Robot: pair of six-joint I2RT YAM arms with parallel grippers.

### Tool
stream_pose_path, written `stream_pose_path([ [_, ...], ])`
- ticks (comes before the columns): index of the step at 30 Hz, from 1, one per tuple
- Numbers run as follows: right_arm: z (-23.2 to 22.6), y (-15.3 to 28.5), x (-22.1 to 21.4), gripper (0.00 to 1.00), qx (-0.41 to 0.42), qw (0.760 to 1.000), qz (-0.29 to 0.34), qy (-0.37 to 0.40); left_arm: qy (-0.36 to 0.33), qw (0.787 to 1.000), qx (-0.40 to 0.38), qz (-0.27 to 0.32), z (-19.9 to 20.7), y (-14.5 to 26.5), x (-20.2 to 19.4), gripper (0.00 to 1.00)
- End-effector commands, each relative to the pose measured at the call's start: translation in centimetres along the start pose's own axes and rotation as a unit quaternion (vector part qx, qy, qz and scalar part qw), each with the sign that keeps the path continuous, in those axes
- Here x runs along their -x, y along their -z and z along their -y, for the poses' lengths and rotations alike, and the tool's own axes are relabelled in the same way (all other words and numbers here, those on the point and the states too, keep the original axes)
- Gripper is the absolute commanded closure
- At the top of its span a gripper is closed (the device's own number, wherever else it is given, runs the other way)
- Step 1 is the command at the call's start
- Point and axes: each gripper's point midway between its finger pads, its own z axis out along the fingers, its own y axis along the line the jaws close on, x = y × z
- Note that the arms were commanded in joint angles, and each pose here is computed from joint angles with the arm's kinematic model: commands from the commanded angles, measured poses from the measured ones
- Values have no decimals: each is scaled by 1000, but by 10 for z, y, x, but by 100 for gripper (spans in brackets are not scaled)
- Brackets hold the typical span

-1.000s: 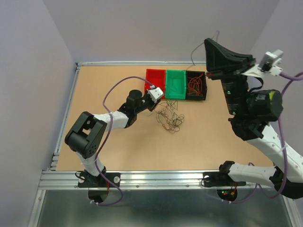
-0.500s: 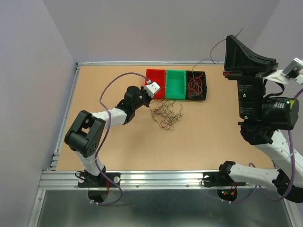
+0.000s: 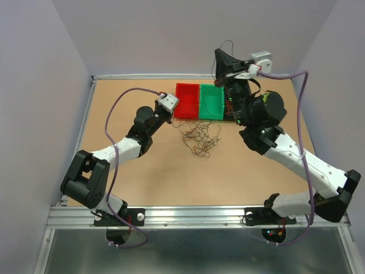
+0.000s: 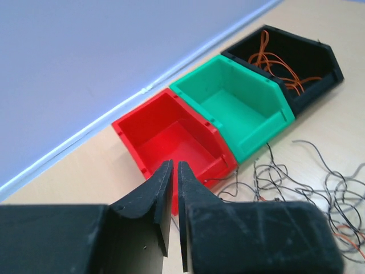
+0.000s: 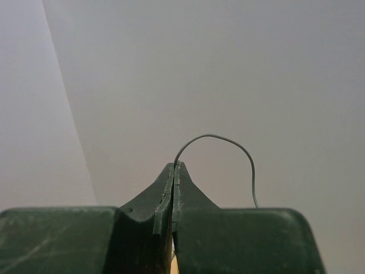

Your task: Untangle the cables

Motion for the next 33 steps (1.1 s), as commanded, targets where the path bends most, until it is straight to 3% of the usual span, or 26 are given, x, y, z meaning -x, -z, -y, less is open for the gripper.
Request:
stream_pose_path([
  [1,17,-18,-25,100,-38,998,-10,57,25,997,67,41,-29,5,24,79],
  [5,35,-31,-73,99,-50,996,-41,63,31,996,70,36,-31,2,17,76],
  [11,84,-34,-145,99,-89,990,-92,52,35,997,55,38,-25,2,18,63],
  [15,111,-27,-189,100,-113,983,-129,64,33,997,56,42,-26,4,22,62],
  [33,133,5,-322,99,-139,957,-230,114,28,998,36,40,-18,3,20,57],
])
